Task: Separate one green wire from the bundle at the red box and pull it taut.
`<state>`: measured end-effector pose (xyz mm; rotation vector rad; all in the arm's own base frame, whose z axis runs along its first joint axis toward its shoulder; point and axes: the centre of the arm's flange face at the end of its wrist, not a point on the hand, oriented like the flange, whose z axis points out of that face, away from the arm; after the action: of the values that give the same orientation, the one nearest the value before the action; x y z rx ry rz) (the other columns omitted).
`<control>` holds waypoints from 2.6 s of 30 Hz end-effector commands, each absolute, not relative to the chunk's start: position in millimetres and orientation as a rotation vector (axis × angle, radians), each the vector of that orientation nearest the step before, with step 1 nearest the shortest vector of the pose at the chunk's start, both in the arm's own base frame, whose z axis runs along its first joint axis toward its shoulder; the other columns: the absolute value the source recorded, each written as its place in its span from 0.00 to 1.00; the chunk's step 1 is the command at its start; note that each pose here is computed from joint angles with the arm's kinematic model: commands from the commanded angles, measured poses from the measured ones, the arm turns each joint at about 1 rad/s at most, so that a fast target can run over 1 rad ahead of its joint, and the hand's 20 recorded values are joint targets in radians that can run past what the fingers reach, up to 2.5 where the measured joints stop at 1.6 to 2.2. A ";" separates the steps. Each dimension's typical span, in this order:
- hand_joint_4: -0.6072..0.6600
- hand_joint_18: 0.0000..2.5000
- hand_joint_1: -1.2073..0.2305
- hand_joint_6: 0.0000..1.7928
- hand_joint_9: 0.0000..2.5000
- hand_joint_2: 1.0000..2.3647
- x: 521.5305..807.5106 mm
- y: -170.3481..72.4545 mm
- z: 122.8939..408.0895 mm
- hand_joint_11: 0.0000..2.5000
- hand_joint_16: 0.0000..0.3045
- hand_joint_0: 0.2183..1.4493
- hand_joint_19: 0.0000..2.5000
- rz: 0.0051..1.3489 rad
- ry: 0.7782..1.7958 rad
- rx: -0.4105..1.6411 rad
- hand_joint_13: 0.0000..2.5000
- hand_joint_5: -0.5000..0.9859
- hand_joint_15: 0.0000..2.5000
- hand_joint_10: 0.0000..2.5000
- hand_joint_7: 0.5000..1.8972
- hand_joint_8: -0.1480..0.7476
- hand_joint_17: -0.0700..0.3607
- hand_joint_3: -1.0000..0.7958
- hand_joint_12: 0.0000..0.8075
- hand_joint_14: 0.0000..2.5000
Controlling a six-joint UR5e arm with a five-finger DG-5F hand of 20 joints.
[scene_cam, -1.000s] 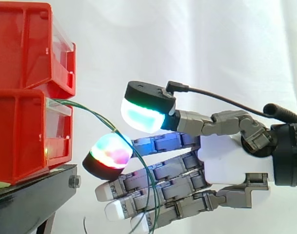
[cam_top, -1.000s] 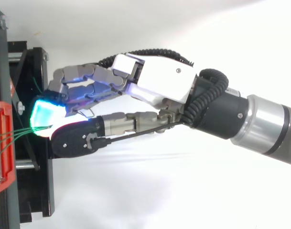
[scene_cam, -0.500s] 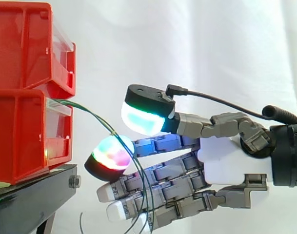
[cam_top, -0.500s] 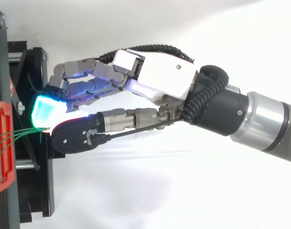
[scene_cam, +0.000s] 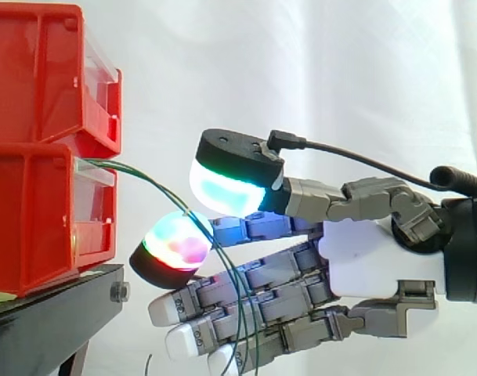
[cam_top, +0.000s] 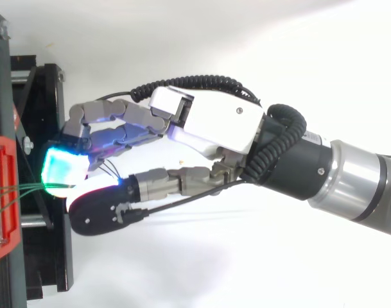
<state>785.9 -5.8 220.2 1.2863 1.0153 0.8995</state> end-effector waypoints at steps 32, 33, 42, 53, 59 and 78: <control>0.51 0.27 0.28 0.50 0.34 0.00 783.8 11.7 211.7 0.19 0.14 0.37 0.22 0.922 0.980 1.274 0.30 0.23 0.16 0.01 0.27 0.44 0.39 0.28 0.39 0.01; 0.52 0.27 0.28 0.50 0.34 0.00 783.8 11.7 211.7 0.19 0.14 0.36 0.22 0.922 0.980 1.274 0.31 0.23 0.17 0.01 0.27 0.44 0.39 0.28 0.39 0.01; 0.50 0.27 0.32 0.49 0.37 0.00 783.1 11.7 210.9 0.19 0.14 0.33 0.22 0.932 0.980 1.286 0.31 0.25 0.17 0.01 0.35 0.43 0.38 0.28 0.39 0.01; 0.46 0.28 0.21 0.51 0.34 0.00 784.8 12.2 216.1 0.20 0.14 0.40 0.22 0.953 0.965 1.307 0.31 0.23 0.17 0.01 0.30 0.42 0.39 0.28 0.39 0.01; 0.54 0.28 0.20 0.50 0.34 0.00 784.2 12.1 216.6 0.19 0.14 0.33 0.22 0.953 0.972 1.318 0.31 0.23 0.17 0.01 0.29 0.42 0.39 0.28 0.39 0.01; 0.51 0.28 0.30 0.49 0.34 0.01 785.0 8.9 229.7 0.19 0.15 0.34 0.24 0.943 0.988 1.356 0.31 0.24 0.18 0.01 0.32 0.44 0.40 0.35 0.40 0.01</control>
<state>785.0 9.3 227.6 1.3496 0.9850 0.9464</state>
